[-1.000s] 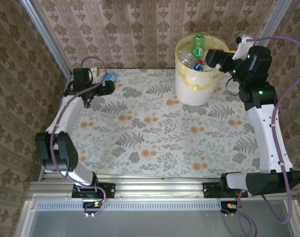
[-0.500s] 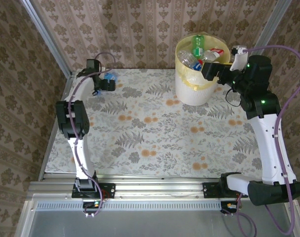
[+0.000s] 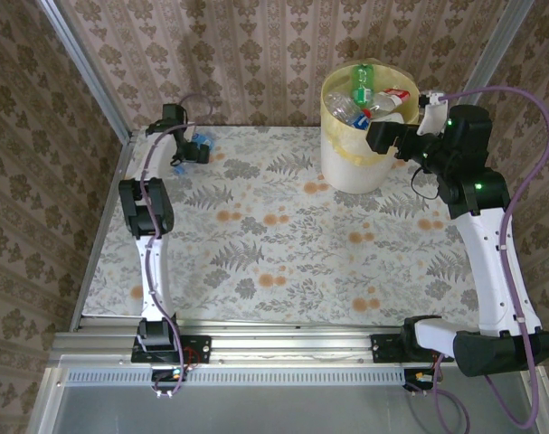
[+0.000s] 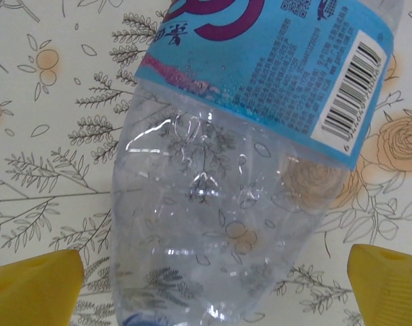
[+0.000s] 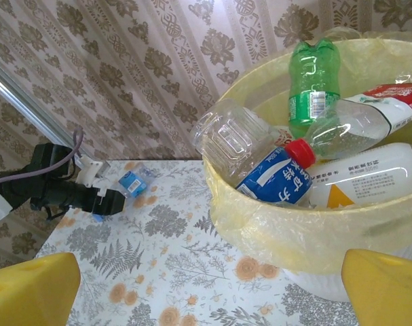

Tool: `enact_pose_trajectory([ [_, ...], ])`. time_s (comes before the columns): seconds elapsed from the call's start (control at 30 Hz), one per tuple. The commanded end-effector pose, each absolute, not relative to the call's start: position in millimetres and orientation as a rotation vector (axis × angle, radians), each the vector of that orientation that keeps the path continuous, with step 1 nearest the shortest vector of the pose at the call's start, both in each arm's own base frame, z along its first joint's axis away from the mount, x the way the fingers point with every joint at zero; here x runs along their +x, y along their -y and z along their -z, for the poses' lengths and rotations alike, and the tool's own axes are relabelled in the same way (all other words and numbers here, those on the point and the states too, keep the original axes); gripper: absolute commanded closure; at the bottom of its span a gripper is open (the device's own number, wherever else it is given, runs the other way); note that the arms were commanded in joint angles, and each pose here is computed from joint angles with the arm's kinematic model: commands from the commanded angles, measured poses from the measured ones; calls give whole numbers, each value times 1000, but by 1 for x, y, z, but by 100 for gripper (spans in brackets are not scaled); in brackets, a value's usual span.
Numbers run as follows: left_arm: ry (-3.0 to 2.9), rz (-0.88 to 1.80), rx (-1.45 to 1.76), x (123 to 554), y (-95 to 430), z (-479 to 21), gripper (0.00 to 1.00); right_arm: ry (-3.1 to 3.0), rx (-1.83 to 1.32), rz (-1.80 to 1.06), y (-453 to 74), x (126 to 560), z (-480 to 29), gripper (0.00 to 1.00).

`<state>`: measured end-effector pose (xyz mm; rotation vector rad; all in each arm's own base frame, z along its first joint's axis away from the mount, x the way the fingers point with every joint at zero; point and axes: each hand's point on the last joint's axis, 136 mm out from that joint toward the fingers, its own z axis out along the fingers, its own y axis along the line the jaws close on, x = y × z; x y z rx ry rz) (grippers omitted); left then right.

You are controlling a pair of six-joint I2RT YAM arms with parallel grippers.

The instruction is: Throw the plastic bottles in the bin

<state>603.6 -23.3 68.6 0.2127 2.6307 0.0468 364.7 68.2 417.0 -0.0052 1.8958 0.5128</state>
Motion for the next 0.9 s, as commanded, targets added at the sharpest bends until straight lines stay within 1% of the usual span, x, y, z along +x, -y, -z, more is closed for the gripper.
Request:
enact_pose_trajectory([
  [0.0, -2681, -31, 248, 599, 18, -61, 0, -1895, -30, -545, -75, 360, -420, 0],
  [0.27, -2702, 32, 246, 602, 25, -40, 0, -1908, -20, -557, -76, 361, -413, 0],
  [0.33, -2691, 52, 239, 604, 25, -40, 3, -1902, -20, -559, -76, 361, -415, 0],
  [0.43, -2673, 92, 247, 608, 30, -42, 17, -1903, -15, -562, -76, 362, -414, 0],
  [0.5, -2672, 95, 249, 607, 30, -43, 30, -1908, -12, -569, -76, 362, -411, 0],
  [0.53, -2674, 96, 246, 607, 29, -43, 35, -1908, -11, -569, -76, 362, -410, 0],
  [0.67, -2661, 98, 248, 600, 29, -50, 50, -1911, -5, -569, -76, 362, -405, 0],
  [0.73, -2661, 112, 242, 591, 31, -49, 54, -1911, -3, -567, -75, 362, -403, 0],
  [0.87, -2603, 170, 225, 571, 39, -64, 55, -1915, 2, -582, -77, 364, -397, 0],
])
